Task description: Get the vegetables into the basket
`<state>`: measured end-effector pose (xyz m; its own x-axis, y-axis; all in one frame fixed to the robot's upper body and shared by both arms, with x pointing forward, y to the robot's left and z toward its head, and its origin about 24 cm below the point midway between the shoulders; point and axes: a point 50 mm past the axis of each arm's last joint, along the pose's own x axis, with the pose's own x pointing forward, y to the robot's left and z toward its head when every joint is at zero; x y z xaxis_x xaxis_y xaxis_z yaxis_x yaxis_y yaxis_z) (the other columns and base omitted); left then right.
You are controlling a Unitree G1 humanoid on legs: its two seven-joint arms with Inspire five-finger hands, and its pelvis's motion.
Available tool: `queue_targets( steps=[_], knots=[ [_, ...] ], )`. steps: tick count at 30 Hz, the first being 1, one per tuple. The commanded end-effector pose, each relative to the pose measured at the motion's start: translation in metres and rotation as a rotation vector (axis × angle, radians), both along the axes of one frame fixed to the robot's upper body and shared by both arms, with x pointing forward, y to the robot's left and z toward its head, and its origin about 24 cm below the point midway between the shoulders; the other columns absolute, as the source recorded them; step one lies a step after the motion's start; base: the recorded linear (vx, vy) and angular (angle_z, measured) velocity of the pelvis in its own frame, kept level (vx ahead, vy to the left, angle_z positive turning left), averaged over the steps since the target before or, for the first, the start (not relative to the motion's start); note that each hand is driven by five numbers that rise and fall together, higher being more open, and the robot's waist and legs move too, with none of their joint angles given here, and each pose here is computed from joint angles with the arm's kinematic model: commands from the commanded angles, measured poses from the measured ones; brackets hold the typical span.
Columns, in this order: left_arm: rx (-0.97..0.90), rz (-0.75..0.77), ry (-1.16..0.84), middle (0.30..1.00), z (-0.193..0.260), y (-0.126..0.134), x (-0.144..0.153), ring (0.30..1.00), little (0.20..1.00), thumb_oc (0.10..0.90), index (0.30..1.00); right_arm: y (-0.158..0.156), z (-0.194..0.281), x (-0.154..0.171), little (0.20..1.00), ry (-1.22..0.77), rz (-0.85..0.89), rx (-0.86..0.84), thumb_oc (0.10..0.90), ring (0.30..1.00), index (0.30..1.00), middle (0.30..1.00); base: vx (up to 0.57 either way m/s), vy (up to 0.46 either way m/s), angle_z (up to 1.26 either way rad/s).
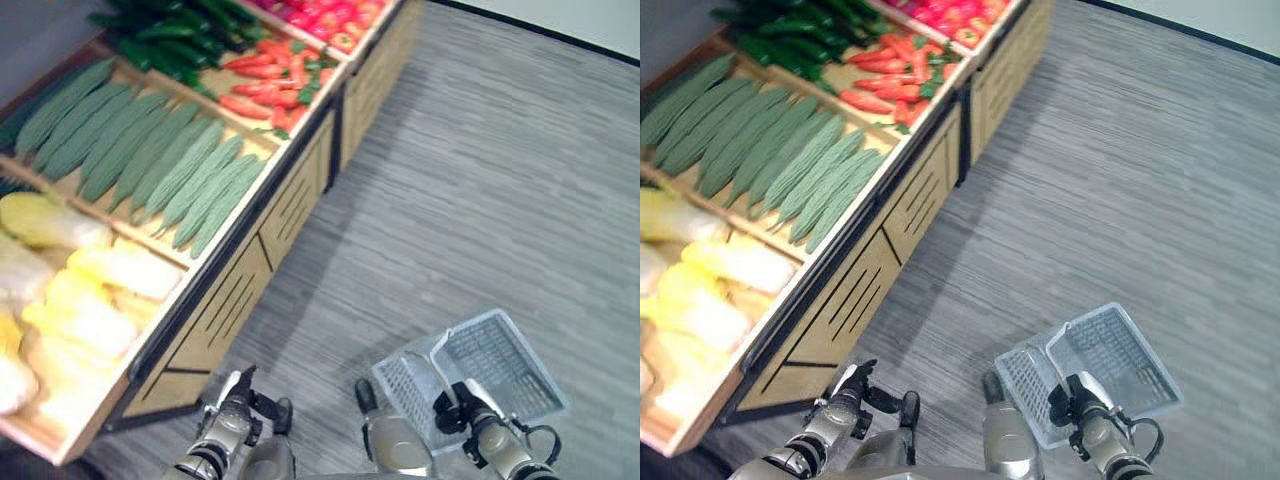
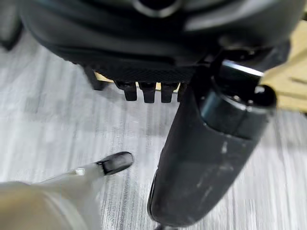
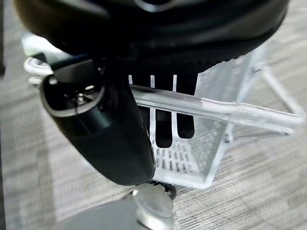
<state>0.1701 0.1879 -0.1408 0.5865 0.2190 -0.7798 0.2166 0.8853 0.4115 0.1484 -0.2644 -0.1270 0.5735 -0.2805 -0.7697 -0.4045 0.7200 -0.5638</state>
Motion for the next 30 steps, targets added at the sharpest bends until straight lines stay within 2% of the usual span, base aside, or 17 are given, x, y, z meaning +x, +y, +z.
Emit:
queue_targets(
  steps=[1,10,15,22,26,30],
  knots=[
    [0.028,0.005,-0.018,1.000,0.003,0.012,0.003,1.000,1.000,0.900,1.000,-0.009,0.010,0.008,0.300,-0.077,-0.012,-0.012,0.400,0.300,0.300,0.300,0.07,-0.212,0.74],
    [-0.006,0.027,-0.054,1.000,0.007,0.006,0.010,1.000,1.000,0.900,1.000,-0.011,0.008,0.006,0.300,-0.061,-0.022,-0.010,0.400,0.300,0.300,0.300,0.03,-0.211,0.74],
    [-0.019,-0.038,-0.095,1.000,0.013,-0.006,0.022,1.000,1.000,0.900,1.000,-0.017,0.005,-0.003,0.300,-0.029,-0.041,-0.024,0.400,0.300,0.300,0.300,-0.05,-0.166,0.89],
    [-0.028,-0.088,-0.096,1.000,0.015,-0.014,0.028,1.000,1.000,0.900,1.000,-0.018,0.001,-0.012,0.300,-0.012,-0.106,-0.007,0.400,0.300,0.300,0.300,-0.14,-0.027,1.30],
    [-0.025,-0.096,-0.052,1.000,0.010,-0.013,0.022,1.000,1.000,0.900,1.000,-0.016,-0.004,-0.019,0.300,0.019,-0.132,-0.002,0.400,0.300,0.300,0.300,0.01,0.045,1.39],
    [-0.016,-0.084,-0.027,1.000,0.007,-0.008,0.015,1.000,1.000,0.900,1.000,-0.010,-0.007,-0.018,0.300,0.032,-0.130,0.009,0.400,0.300,0.300,0.300,0.07,0.088,0.22]
  ],
)
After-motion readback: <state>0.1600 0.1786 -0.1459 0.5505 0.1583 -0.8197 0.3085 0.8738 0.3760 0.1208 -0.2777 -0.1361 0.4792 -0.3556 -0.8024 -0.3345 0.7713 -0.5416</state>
